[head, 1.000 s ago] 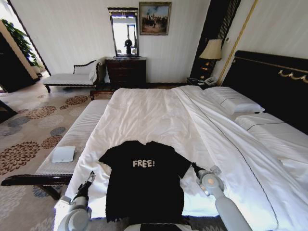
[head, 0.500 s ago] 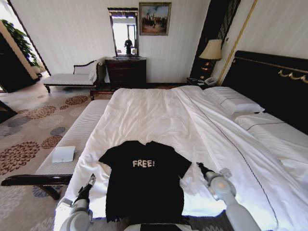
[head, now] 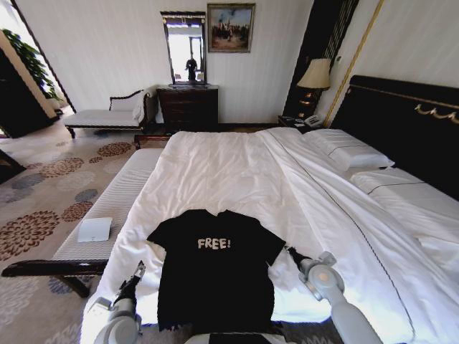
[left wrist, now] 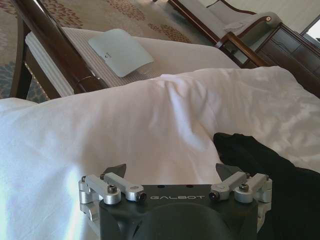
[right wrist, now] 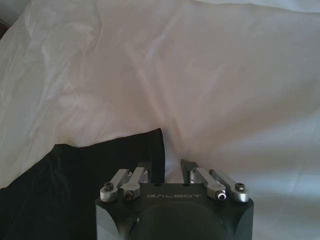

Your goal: Fold the clothes on the bed.

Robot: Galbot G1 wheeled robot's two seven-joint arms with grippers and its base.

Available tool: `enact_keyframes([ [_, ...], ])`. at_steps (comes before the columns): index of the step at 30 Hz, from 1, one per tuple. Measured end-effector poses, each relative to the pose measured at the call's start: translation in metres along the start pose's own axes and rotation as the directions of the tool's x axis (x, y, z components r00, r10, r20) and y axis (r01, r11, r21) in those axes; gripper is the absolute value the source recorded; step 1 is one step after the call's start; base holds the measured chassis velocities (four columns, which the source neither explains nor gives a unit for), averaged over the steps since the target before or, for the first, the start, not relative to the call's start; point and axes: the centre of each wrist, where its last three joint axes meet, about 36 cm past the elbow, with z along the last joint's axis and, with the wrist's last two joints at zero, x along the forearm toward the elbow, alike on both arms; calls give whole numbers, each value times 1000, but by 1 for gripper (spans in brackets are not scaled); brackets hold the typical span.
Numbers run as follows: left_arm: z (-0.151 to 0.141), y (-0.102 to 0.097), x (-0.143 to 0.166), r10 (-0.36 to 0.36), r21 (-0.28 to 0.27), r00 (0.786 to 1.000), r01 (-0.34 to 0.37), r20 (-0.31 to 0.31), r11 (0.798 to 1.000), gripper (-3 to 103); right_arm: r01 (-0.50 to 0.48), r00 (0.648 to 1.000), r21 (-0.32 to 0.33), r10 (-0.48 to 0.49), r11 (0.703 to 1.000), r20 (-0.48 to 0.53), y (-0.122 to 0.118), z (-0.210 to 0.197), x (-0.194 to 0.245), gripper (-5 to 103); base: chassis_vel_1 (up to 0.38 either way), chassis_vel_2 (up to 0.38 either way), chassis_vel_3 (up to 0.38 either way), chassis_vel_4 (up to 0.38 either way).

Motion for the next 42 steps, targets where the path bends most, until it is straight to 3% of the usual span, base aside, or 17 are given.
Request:
enact_keyframes([
  [1,0,0,0,0,0,1000,0,0,1000,100,0,1000,0,0,1000,0,0,0,0,30,0,0,0,0],
  [4,1,-1,-1,-2,5,1000,2,1,1000,100,21,1000,10,-22,1000,3,0,-1,-8,47,0,0,0,0],
  [11,-5,-7,0,16,20,1000,-16,12,1000,100,47,999,3,-47,999,24,2,-7,-16,69,0,0,0,0],
  [13,-6,-10,0,23,20,1000,-23,13,1000,100,50,998,1,-50,999,27,2,-8,-18,59,0,0,0,0],
  [14,-6,-10,-1,25,20,1000,-25,13,999,100,51,998,0,-51,999,27,2,-8,-19,59,0,0,0,0],
  [15,-6,-14,-1,34,19,999,-34,12,999,100,55,998,-6,-55,998,31,1,-8,-21,48,0,0,0,0],
  [17,-6,-16,-2,37,19,999,-37,11,999,100,57,998,-9,-57,998,32,0,-7,-23,48,0,0,0,0],
  [21,-7,-19,-4,42,18,999,-42,9,999,100,68,997,-15,-67,998,42,-1,-4,-24,27,0,0,0,0],
  [24,-7,-20,-4,43,16,999,-43,9,999,100,69,997,-16,-68,997,44,-1,-2,-25,21,0,0,0,0],
  [26,-10,-20,-4,47,15,999,-47,12,999,100,71,996,-18,-70,997,49,0,-1,-24,11,0,0,0,0],
  [28,-10,-20,-4,47,15,999,-47,12,999,100,71,996,-18,-70,997,50,0,-1,-24,11,0,0,0,0],
  [29,-12,-19,-4,48,15,999,-48,13,999,100,77,995,-21,-76,997,57,2,0,-23,2,0,0,0,0],
  [42,-27,-11,-8,47,13,999,-48,20,999,100,104,988,-38,-99,994,115,17,-10,14,0,0,0,0,0],
])
